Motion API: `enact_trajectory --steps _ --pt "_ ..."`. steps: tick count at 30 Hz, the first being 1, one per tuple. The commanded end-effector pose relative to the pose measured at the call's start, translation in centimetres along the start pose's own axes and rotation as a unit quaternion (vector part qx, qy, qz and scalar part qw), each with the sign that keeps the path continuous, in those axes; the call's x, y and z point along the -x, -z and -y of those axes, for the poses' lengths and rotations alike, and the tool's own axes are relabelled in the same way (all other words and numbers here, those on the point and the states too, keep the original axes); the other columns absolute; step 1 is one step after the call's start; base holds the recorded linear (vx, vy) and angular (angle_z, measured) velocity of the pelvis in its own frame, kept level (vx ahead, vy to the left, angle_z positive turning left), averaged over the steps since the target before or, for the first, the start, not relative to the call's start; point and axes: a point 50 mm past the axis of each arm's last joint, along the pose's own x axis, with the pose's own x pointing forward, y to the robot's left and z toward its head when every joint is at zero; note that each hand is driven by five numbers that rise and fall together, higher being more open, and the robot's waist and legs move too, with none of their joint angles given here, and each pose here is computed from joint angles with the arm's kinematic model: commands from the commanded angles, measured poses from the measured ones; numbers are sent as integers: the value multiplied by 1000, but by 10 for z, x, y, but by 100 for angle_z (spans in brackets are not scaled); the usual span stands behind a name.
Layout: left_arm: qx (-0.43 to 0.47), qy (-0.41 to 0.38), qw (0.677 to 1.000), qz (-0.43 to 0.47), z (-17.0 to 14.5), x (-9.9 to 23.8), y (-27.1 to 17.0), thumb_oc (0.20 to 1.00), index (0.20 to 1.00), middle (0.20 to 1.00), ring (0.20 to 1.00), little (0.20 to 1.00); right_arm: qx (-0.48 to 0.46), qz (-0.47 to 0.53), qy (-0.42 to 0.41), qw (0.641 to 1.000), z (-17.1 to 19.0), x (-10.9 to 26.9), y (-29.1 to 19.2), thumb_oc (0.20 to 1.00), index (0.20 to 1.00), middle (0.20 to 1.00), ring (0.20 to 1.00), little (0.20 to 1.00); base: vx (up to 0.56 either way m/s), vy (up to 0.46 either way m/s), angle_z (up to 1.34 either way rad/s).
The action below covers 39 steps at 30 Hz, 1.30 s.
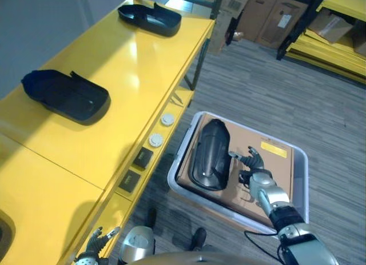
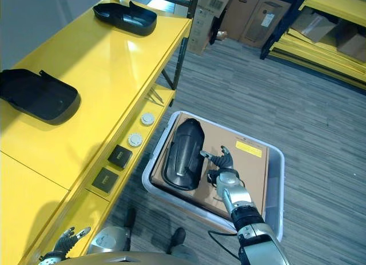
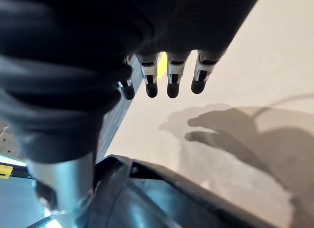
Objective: Move parts from the plastic box to the shelf.
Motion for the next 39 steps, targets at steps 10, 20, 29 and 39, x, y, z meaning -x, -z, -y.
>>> enact_trajectory --steps 10,20,29,39 --pt "-10 -29 999 39 -20 -7 -22 1000 1000 1000 1000 1000 70 55 -8 996 -3 -1 -15 1000 1000 1000 1000 1000 -30 -5 6" --pt "-10 -32 998 46 -24 -9 -28 1000 1000 1000 1000 1000 76 60 -17 995 -12 -4 -27 1000 1000 1000 1000 1000 -3 5 5" --pt "-16 -22 998 58 -23 -11 -37 1000 1000 1000 1000 1000 218 18 -14 976 -17 -9 -5 1000 1000 1000 1000 1000 -6 0 3" --pt "-25 -20 996 87 -26 -16 -61 1000 1000 1000 1000 1000 350 -29 -30 936 -21 -8 28 1000 1000 1000 1000 1000 -38 -26 8"
